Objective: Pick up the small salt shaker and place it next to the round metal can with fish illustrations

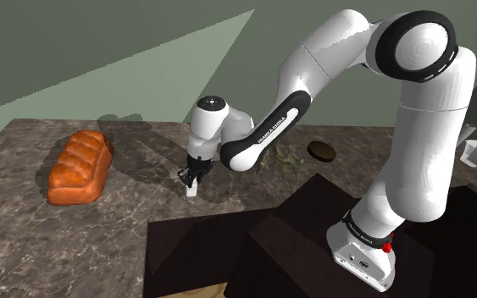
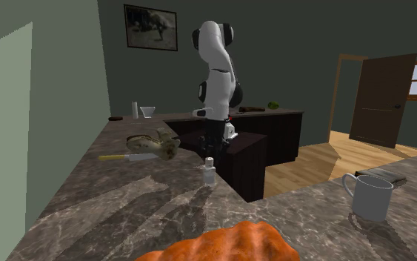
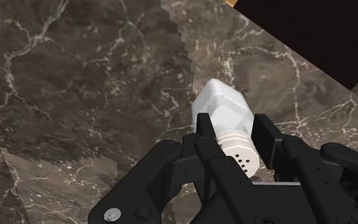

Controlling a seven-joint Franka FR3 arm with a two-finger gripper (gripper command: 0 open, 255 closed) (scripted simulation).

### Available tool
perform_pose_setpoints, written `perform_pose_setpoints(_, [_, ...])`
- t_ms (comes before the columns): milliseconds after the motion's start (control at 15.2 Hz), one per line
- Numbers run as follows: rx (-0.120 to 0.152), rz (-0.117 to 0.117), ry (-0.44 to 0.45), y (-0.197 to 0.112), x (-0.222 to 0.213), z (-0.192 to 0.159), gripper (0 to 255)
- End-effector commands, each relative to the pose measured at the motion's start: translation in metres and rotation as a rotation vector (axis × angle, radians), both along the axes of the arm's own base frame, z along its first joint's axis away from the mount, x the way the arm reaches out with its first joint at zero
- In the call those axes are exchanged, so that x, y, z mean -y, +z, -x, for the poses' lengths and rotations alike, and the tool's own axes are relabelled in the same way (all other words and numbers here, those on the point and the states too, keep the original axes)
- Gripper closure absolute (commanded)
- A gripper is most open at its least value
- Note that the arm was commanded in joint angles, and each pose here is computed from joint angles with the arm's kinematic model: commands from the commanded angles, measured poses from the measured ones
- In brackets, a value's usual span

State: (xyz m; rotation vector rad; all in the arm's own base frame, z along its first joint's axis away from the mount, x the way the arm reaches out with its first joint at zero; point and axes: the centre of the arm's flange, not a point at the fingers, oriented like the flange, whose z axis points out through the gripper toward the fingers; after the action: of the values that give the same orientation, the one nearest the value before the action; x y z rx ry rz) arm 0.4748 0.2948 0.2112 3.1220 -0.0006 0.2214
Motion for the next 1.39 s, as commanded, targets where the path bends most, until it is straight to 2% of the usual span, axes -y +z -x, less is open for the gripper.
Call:
perform_pose_setpoints(0, [0.000, 0.000, 0.000, 0.011, 0.000, 0.001, 255])
perform_pose_setpoints(1320, [0.000, 0.000, 0.000, 0.116, 0.000, 0.001, 255])
